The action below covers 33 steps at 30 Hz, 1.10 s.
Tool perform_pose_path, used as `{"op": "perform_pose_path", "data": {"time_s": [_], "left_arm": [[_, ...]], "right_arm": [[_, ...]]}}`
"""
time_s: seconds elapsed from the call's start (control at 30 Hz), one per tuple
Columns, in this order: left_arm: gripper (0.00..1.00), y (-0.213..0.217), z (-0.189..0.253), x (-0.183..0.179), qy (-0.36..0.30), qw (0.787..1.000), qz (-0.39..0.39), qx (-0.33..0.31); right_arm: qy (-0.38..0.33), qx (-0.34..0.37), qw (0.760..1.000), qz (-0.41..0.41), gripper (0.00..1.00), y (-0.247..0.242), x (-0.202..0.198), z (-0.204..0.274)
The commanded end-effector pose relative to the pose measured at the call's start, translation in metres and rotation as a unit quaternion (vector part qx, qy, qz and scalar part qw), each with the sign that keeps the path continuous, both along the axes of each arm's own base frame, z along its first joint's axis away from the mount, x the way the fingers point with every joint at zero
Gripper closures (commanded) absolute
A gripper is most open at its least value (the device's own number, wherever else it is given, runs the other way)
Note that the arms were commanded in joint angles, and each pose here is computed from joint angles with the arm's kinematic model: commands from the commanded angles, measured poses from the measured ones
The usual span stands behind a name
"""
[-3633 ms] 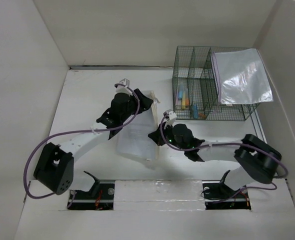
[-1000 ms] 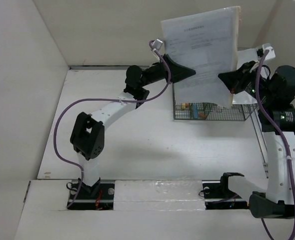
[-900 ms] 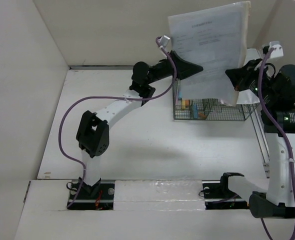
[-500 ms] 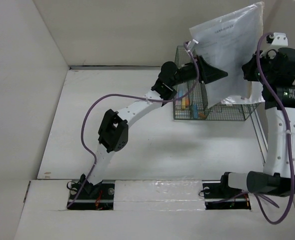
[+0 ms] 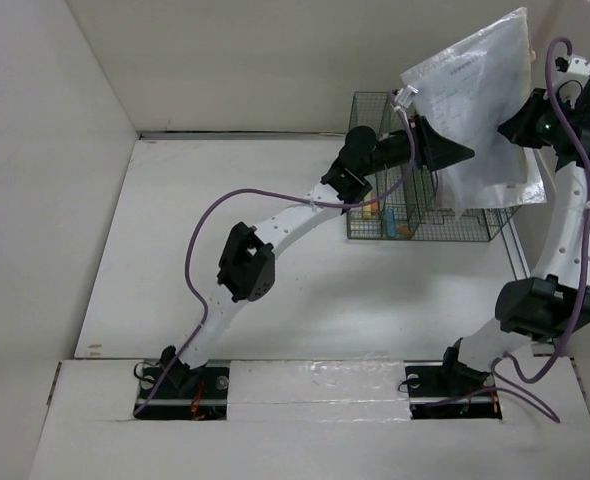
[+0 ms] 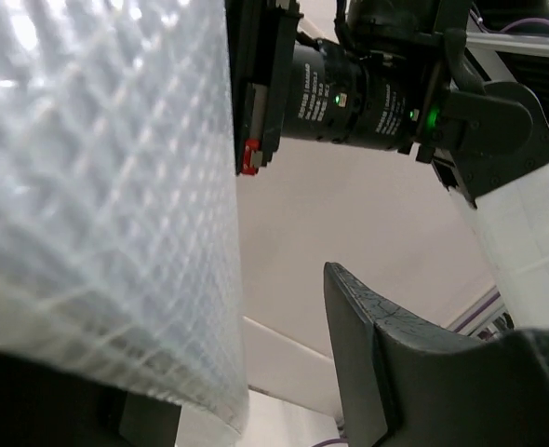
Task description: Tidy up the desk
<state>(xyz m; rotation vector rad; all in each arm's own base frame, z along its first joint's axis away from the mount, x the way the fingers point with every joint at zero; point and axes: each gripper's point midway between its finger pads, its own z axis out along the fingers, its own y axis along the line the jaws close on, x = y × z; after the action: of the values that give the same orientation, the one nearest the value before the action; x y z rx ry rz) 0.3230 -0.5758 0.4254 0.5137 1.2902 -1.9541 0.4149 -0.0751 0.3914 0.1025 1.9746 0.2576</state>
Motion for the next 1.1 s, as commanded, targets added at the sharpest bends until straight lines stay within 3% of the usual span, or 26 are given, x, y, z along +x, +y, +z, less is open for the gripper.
{"op": "perform_pose_path", "data": {"time_s": [0.0,0.5,0.77,1.07], "left_arm": [[0.49,0.009,0.037,-0.031,-0.041,0.998,-0.02,-0.041],[0.44,0.011,0.022,-0.024,-0.053,0.998,0.017,-0.006],[0.44,0.043,0.009,-0.012,-0.045,0.997,0.058,0.014],[0.45,0.112,0.045,0.002,-0.074,0.985,0.157,0.022]], "right_arm": [[-0.015,-0.021,0.999,-0.019,1.0,-0.023,0.009,0.011],[0.036,0.054,0.997,-0.032,1.0,-0.05,0.042,-0.051],[0.043,0.053,0.997,-0.043,1.0,-0.056,0.045,-0.052],[0.066,0.065,0.994,-0.056,1.0,-0.061,0.051,-0.056]]}}
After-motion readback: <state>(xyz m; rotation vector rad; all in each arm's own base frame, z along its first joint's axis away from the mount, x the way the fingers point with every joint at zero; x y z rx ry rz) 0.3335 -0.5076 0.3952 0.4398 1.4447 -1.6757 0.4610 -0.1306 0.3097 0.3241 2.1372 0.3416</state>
